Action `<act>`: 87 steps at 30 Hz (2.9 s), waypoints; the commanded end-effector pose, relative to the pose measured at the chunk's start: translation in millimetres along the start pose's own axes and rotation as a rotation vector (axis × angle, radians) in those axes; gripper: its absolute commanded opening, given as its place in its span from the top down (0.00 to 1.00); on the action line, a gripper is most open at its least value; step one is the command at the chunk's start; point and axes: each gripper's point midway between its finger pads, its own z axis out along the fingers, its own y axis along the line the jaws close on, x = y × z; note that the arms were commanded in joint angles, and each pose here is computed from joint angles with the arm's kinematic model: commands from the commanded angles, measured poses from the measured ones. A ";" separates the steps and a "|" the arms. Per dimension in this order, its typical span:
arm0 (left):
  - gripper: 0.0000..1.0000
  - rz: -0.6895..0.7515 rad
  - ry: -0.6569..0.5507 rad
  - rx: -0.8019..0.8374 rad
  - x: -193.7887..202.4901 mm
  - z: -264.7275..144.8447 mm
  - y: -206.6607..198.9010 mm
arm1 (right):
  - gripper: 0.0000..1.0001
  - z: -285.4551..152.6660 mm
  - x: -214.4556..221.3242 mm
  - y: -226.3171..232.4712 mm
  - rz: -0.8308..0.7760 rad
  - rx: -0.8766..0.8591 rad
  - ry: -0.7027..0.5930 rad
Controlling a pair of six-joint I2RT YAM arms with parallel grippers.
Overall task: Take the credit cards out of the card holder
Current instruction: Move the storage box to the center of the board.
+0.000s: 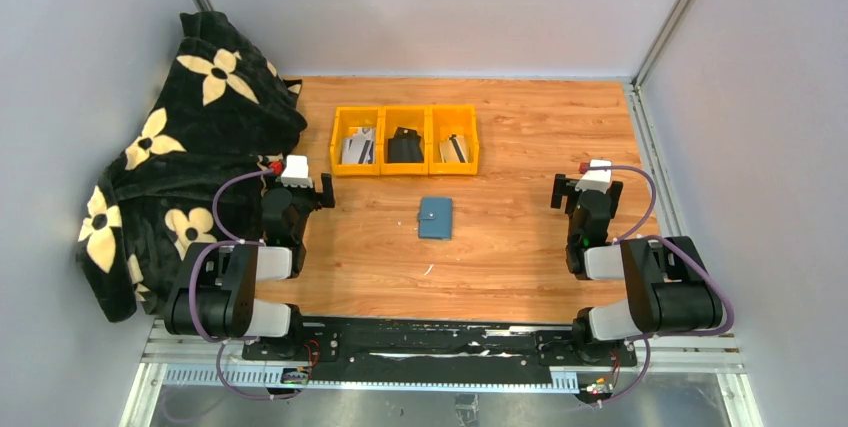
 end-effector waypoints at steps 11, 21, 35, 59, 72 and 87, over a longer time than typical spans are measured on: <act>0.00 0.001 -0.023 -0.008 -4.9 0.5 1.1 | 0.05 -3.7 8.4 -13.1 0.019 0.057 0.012; 0.00 0.026 0.043 0.079 -19.6 5.0 -7.1 | 0.05 -8.7 -34.0 -26.3 0.097 0.145 0.221; 0.00 0.072 0.389 0.187 -104.3 -27.3 7.2 | 0.00 -17.0 -113.1 -1.3 0.529 0.066 0.291; 0.00 -0.061 0.630 0.349 -99.4 -24.7 -20.8 | 0.12 -13.7 -142.9 294.3 0.047 -0.543 0.502; 0.00 -0.081 0.690 0.452 -79.6 -34.7 -39.9 | 0.28 15.1 -89.7 365.6 -0.050 -0.514 0.535; 0.00 -0.083 0.676 0.490 -89.2 -35.0 -44.6 | 0.64 10.3 -58.3 339.0 -0.005 -0.341 0.551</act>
